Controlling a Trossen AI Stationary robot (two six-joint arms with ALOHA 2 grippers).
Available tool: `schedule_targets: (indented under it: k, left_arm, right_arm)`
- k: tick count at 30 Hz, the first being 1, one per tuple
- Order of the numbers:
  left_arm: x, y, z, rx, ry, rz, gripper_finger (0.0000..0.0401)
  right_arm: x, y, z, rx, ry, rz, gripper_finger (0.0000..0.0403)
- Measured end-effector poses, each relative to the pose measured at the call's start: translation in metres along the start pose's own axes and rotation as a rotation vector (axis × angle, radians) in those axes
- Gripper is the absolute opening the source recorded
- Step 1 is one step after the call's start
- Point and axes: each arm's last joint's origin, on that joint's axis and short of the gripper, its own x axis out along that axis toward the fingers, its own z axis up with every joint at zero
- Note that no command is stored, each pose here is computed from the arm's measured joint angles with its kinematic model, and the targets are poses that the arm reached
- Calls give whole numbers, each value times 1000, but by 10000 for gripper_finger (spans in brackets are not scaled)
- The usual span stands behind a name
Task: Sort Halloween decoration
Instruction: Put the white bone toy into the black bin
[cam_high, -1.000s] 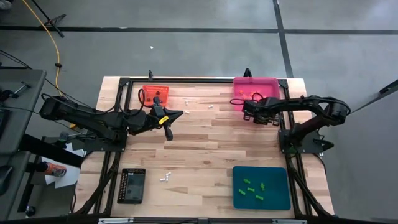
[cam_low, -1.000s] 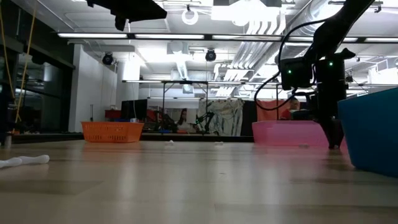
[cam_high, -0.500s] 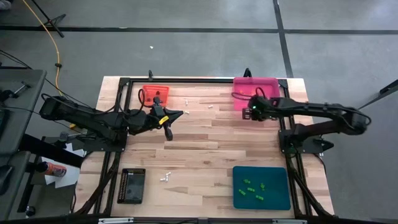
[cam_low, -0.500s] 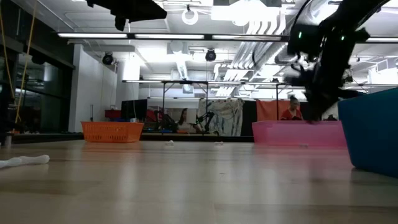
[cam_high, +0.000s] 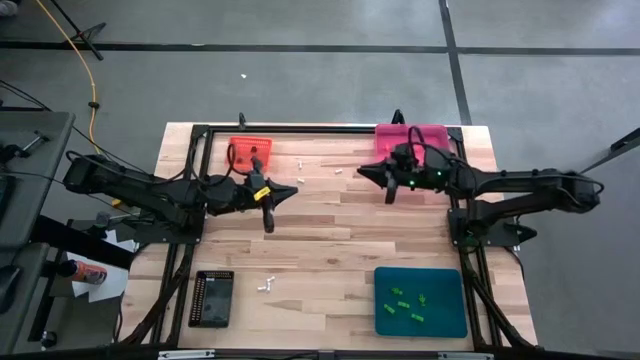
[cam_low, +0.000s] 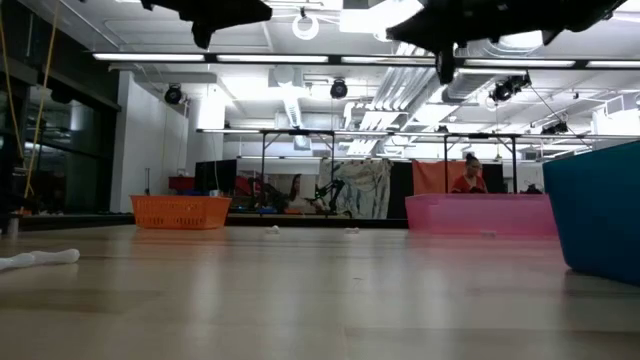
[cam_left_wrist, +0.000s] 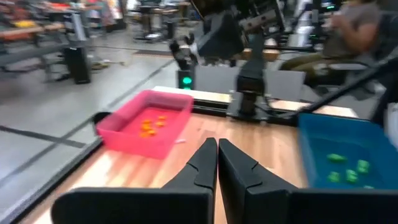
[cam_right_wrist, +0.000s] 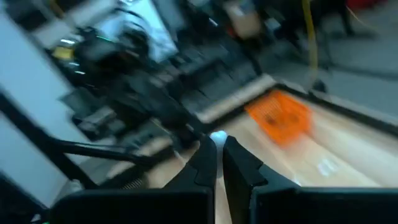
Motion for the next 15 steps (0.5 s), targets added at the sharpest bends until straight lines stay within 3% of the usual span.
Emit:
schedule_targets:
  k: [5, 15]
  left_arm:
    - [2, 3, 1, -81, -1, -63, 1]
    - [3, 5, 1, -101, 1, -68, 1]
  right_arm:
    - [11, 17, -6, -62, -55, 109, 5]
    - [18, 23, -17, -81, -23, 135, 5]
